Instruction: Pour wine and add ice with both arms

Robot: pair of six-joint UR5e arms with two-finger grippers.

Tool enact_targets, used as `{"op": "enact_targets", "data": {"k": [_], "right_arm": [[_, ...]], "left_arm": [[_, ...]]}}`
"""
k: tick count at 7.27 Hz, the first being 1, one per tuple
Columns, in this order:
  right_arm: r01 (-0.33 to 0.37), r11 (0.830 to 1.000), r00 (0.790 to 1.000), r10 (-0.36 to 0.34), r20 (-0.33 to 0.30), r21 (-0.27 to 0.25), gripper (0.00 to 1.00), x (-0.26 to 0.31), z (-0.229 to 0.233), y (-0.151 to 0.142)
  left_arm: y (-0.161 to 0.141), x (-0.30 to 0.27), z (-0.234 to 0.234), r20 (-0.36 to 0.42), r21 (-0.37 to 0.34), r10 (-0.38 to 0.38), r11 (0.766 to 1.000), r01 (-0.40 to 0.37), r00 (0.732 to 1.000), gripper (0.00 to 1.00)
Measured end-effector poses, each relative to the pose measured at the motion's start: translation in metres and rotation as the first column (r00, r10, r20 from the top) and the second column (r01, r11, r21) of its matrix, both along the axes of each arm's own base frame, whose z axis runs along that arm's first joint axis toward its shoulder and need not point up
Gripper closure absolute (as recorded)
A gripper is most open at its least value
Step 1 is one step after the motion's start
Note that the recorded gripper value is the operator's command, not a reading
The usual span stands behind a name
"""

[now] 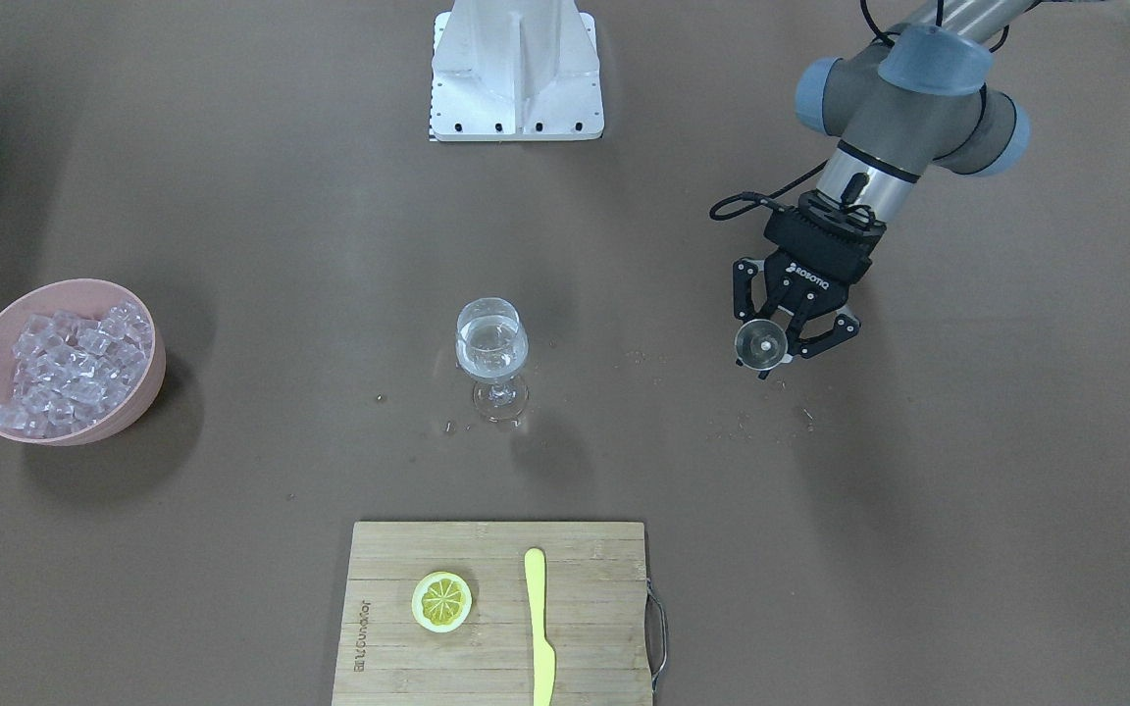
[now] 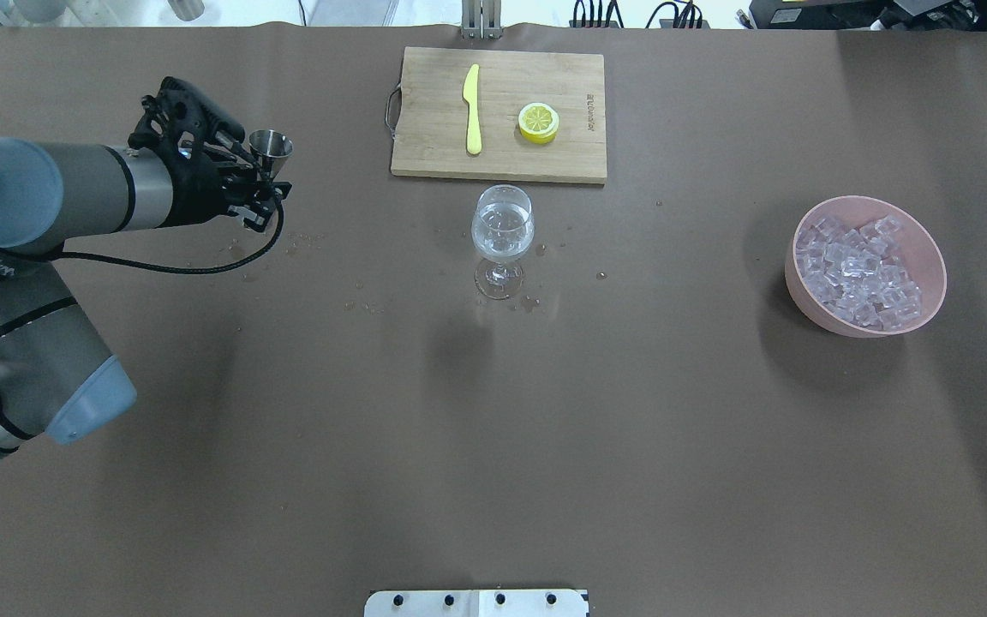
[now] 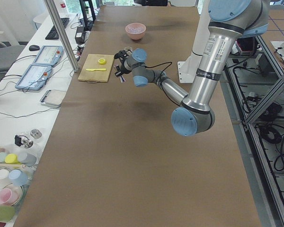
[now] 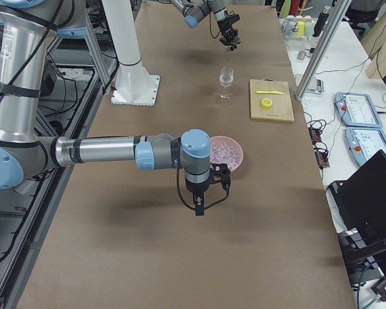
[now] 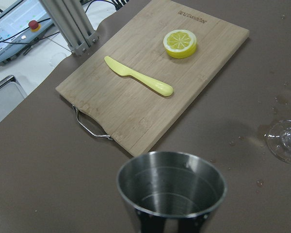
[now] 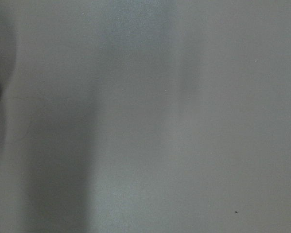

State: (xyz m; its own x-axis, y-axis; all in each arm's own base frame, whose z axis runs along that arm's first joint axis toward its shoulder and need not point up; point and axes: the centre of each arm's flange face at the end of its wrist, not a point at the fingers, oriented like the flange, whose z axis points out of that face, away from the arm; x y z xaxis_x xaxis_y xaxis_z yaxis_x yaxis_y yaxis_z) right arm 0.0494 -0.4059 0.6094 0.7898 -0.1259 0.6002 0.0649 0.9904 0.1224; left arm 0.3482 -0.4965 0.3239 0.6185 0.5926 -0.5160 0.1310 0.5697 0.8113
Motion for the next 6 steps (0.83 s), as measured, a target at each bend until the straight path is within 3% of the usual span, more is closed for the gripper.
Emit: {"op": "enact_targets", "data": {"k": [1,2,4,6], "right_arm": [[0.0,1.0,1.0,0.0,0.0,0.0,0.0,0.0,0.0,0.0],[-0.001,1.0,1.0,0.001,0.0,0.0,0.0,0.001,0.0,0.0],[-0.006,1.0,1.0,0.006,0.0,0.0,0.0,0.002,0.0,0.0],[-0.009,1.0,1.0,0.009,0.0,0.0,0.0,0.004,0.0,0.001]], "left_arm": [[0.002,-0.015,0.02,-0.047,-0.056,-0.111,0.992,0.109,0.993,1.0],[0.003,-0.03,0.039,-0.091,-0.137,-0.242,0.964,0.228,0.966,1.0],[0.007,-0.057,0.076,-0.116,-0.255,-0.475,0.863,0.436,0.872,1.0],[0.009,-0.072,0.099,-0.124,-0.309,-0.635,0.755,0.578,0.763,1.0]]}}
